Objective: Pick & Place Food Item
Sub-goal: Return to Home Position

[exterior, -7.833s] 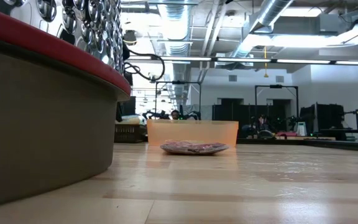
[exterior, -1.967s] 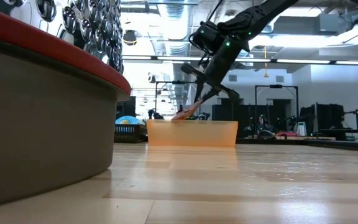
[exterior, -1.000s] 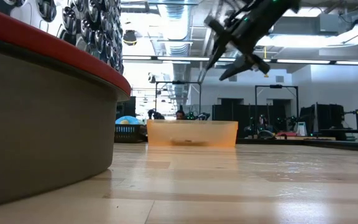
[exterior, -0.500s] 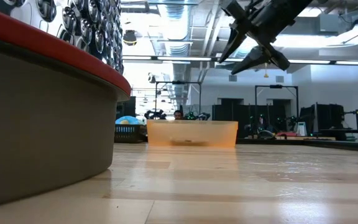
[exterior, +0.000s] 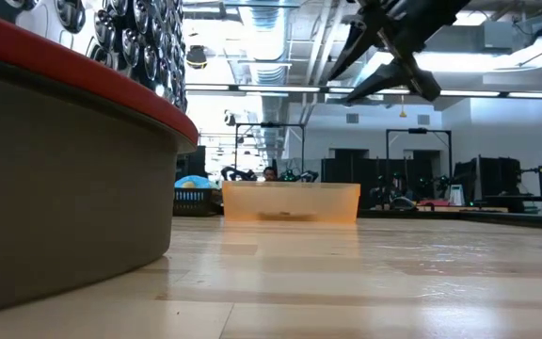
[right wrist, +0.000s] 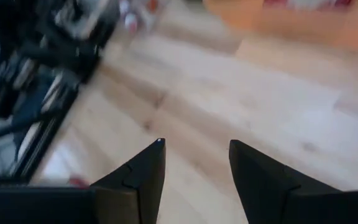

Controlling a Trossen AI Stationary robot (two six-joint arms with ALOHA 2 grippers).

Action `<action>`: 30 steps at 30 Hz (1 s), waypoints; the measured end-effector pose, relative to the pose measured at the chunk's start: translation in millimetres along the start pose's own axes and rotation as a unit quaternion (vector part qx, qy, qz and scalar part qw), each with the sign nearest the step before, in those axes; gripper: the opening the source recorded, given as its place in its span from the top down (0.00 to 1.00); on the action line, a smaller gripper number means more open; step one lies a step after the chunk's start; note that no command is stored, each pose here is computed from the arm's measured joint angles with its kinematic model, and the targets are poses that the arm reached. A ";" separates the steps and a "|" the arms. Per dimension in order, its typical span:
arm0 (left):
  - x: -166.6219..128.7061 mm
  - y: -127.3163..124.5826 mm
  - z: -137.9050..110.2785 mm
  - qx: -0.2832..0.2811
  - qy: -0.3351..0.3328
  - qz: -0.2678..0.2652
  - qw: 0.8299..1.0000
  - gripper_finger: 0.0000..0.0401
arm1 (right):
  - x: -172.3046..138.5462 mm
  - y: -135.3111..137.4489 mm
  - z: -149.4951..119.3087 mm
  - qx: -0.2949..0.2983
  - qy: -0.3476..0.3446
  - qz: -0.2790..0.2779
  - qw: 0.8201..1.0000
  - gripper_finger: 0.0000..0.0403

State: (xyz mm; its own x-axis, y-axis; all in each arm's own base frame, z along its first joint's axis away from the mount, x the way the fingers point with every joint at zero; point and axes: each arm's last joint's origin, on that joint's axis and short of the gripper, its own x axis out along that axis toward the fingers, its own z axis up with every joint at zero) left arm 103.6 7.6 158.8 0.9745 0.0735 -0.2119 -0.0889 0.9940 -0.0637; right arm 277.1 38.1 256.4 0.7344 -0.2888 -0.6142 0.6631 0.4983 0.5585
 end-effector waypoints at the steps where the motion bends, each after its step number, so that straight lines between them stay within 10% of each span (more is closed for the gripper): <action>1: 0.9 0.2 -0.9 0.003 0.006 0.004 1.000 0.96 | -0.6 0.7 -2.7 0.000 0.017 0.006 1.000 0.58; 8: 7.8 0.8 -8.0 -0.001 0.050 0.008 0.999 0.97 | -1.5 38.0 -53.1 0.054 0.181 0.145 0.971 0.59; 14: 12.1 1.1 -10.2 0.004 0.065 0.011 0.998 0.97 | 24.1 78.7 -66.5 -0.006 -0.073 0.155 0.985 0.59; 23: 13.9 1.2 -12.6 0.005 0.079 0.011 0.997 0.97 | 35.9 53.9 13.3 -0.237 -0.121 0.210 0.941 0.59; 30: 14.1 1.1 -11.6 0.005 0.075 0.010 0.997 0.97 | -1.9 -16.2 9.5 -0.307 -0.118 0.305 0.894 0.59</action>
State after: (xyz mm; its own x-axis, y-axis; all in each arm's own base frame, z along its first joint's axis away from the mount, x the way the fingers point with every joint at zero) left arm 114.9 8.7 144.4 0.9306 0.0821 -0.3566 -0.1060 0.9932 -0.0479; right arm 266.3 22.9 253.9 0.9903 0.0605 -0.1252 -0.0212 0.9554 0.2945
